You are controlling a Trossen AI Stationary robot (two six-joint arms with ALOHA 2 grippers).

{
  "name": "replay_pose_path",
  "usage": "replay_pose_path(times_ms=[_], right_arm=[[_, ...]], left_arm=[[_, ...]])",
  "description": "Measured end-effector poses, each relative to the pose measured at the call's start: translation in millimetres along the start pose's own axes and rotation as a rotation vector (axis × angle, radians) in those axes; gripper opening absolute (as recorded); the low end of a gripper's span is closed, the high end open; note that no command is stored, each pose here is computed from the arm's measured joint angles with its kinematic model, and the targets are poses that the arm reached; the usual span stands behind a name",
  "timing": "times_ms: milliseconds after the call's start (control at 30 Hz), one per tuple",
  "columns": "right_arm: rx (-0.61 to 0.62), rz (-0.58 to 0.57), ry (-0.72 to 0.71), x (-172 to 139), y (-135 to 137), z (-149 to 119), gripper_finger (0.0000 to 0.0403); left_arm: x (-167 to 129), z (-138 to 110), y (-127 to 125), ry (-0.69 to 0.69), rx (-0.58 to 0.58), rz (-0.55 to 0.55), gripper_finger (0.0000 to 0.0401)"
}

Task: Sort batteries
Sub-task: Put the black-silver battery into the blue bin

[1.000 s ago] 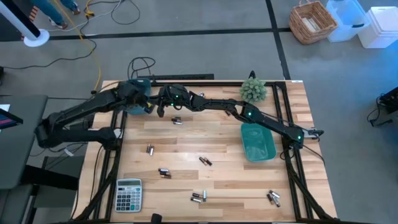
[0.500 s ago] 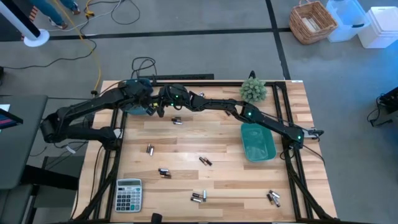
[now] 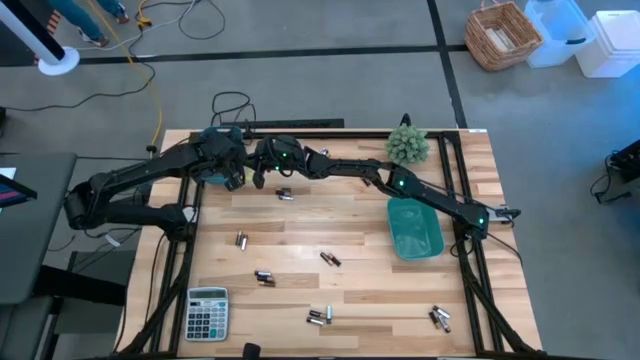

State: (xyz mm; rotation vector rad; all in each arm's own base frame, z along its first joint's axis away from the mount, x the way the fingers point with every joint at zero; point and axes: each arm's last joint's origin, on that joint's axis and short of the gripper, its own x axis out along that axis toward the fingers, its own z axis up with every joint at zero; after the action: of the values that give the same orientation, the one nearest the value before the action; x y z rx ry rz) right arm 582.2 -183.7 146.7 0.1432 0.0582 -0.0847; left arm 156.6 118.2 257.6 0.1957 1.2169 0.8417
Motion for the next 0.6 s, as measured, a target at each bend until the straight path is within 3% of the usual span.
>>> replay_pose_path(times_ms=[167, 367, 600], right_arm=[[-0.003, 0.001, 0.000, 0.0, 0.0, 0.0, 0.0034], [-0.004, 0.003, 0.004, 0.0, 0.0, -0.6, 0.0034], [-0.003, 0.003, 0.007, 0.0, 0.2, -1.0, 0.0034]], left_arm=[[0.0, -0.7, -2.6, 0.013, 0.136, -0.010, 0.0167], [-0.2, -3.2, -4.2, 0.022, 0.270, -0.056, 0.0173], [-0.4, -6.4, -5.1, 0.049, 0.299, -0.072, 0.0170]])
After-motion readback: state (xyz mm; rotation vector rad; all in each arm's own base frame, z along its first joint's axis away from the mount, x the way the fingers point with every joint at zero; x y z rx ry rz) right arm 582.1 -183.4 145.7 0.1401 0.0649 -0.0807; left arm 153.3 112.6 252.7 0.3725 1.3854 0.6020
